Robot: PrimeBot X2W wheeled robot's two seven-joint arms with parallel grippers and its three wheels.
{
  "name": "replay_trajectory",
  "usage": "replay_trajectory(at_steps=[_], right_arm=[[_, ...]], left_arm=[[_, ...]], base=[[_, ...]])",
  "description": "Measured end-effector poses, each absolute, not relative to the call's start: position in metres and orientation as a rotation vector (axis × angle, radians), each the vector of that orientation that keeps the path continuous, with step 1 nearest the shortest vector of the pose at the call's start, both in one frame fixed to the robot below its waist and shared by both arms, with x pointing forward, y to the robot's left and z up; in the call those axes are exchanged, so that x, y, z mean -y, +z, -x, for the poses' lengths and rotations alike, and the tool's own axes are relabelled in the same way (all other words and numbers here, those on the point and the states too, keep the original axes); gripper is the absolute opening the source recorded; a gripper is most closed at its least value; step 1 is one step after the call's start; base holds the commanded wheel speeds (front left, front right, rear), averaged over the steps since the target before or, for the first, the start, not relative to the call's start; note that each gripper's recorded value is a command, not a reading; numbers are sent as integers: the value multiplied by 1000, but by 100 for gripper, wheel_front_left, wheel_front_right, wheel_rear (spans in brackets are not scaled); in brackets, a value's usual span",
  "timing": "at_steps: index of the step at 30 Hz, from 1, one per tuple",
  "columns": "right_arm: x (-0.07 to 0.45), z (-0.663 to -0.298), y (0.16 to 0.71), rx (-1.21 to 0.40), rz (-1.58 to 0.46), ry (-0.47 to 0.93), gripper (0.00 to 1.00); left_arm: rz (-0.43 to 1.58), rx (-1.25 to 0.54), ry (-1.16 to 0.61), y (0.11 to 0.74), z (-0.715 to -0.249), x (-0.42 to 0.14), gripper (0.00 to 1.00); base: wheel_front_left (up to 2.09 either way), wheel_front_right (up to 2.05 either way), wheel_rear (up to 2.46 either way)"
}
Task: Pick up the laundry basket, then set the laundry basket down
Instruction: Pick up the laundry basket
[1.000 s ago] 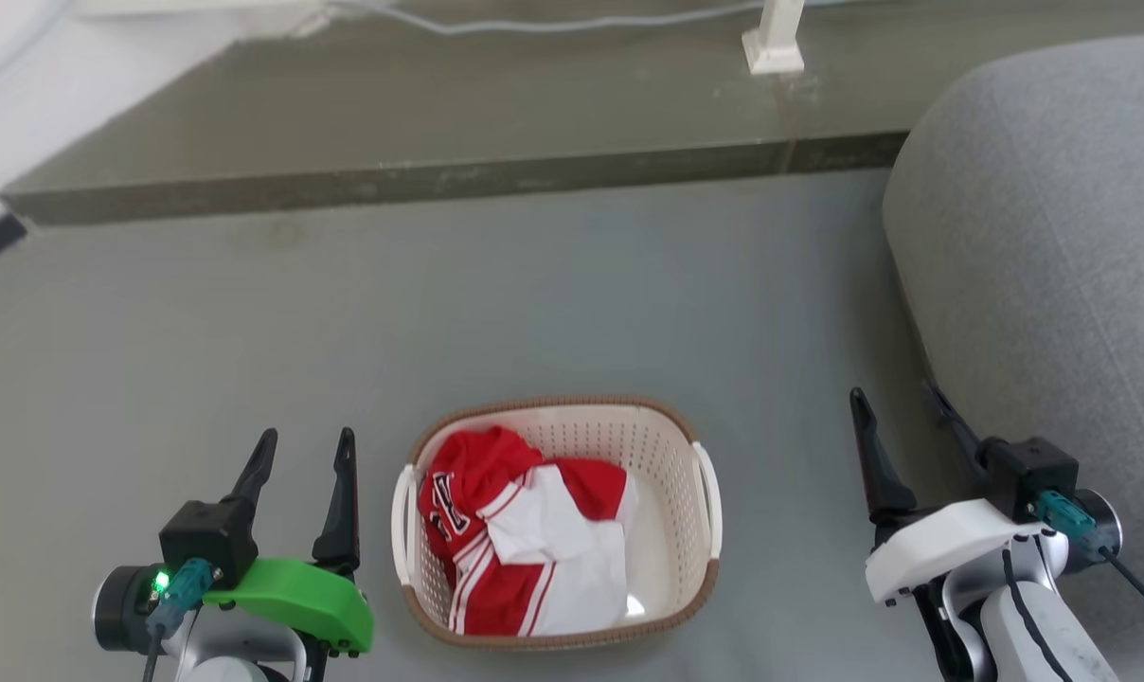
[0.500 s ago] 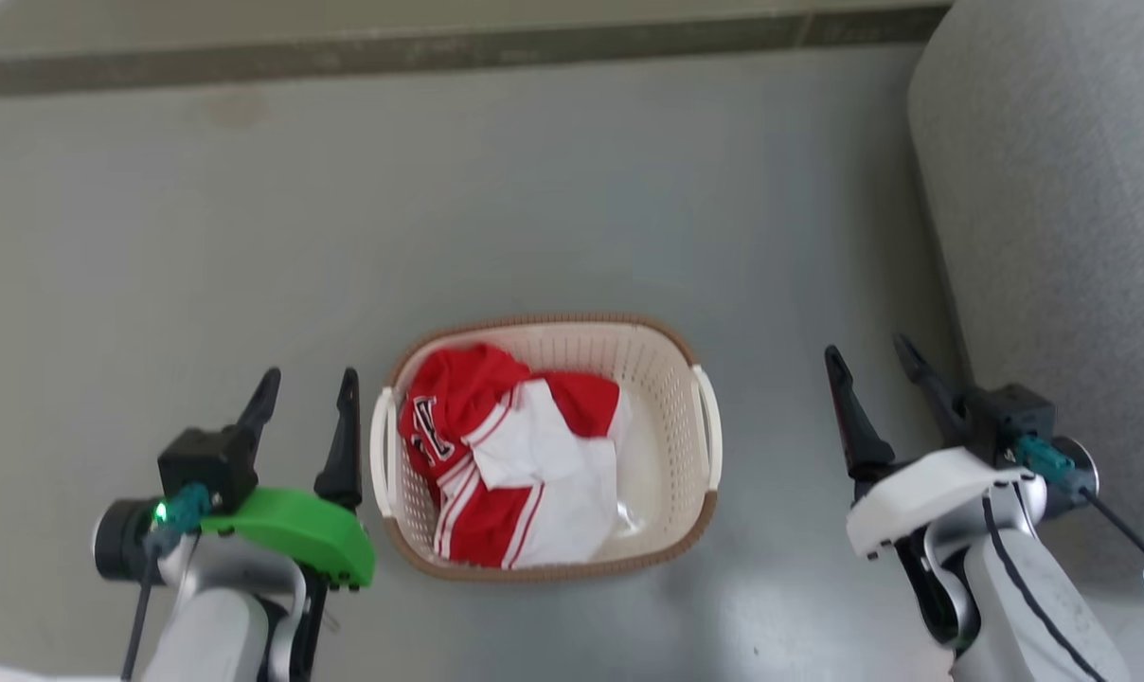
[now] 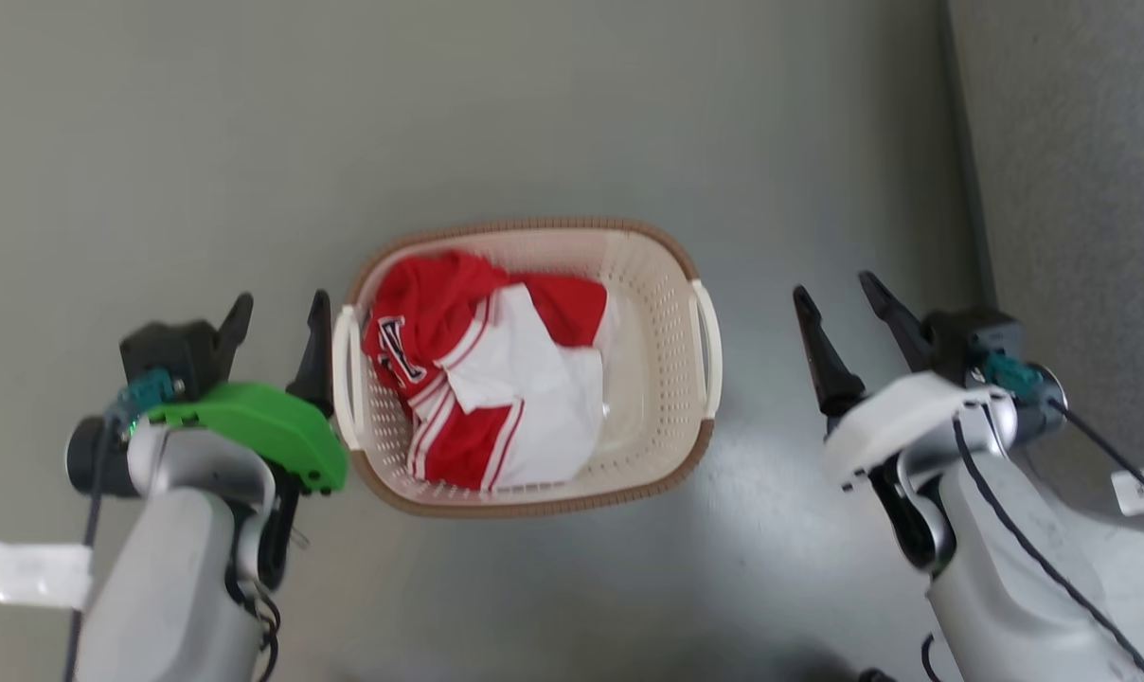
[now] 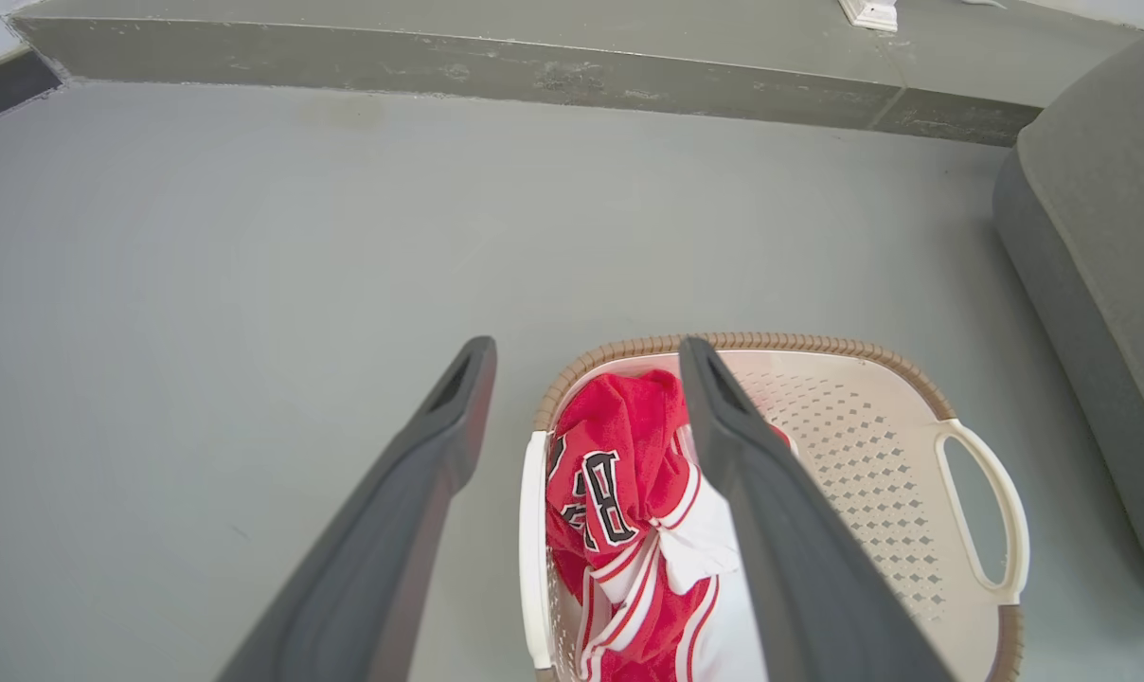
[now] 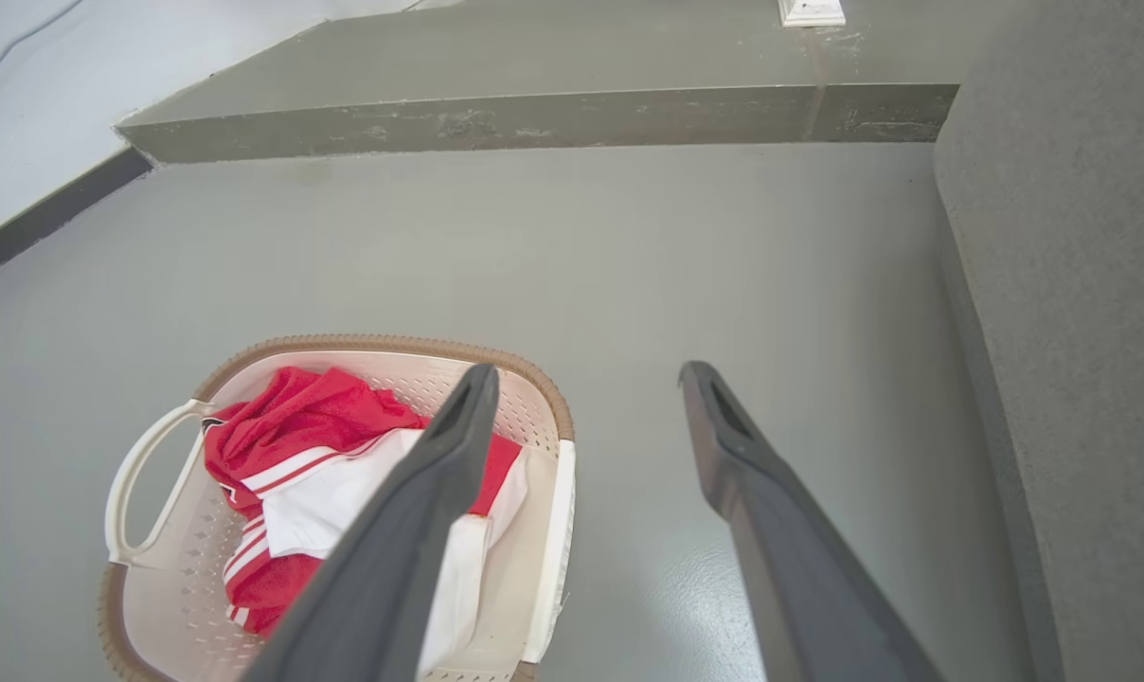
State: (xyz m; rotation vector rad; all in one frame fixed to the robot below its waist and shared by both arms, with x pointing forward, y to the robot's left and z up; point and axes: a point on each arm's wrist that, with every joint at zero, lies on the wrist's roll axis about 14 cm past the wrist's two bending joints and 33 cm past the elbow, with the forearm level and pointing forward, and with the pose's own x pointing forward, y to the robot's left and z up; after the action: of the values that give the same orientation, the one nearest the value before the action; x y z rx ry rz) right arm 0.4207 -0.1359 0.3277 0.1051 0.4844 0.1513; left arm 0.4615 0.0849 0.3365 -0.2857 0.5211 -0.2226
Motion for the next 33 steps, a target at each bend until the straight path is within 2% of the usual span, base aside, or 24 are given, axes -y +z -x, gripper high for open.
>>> replay_trajectory(at_steps=[18,33], right_arm=[[118,-445,232,-711,-94,242,100],[105,-425,160,-904,-145,279,100]], left_arm=[[304,-816,-269,218,-482,-75,100],[287,-1041,-300,129,-453,-75,100]], base=[[0,0,0],[0,0,0]])
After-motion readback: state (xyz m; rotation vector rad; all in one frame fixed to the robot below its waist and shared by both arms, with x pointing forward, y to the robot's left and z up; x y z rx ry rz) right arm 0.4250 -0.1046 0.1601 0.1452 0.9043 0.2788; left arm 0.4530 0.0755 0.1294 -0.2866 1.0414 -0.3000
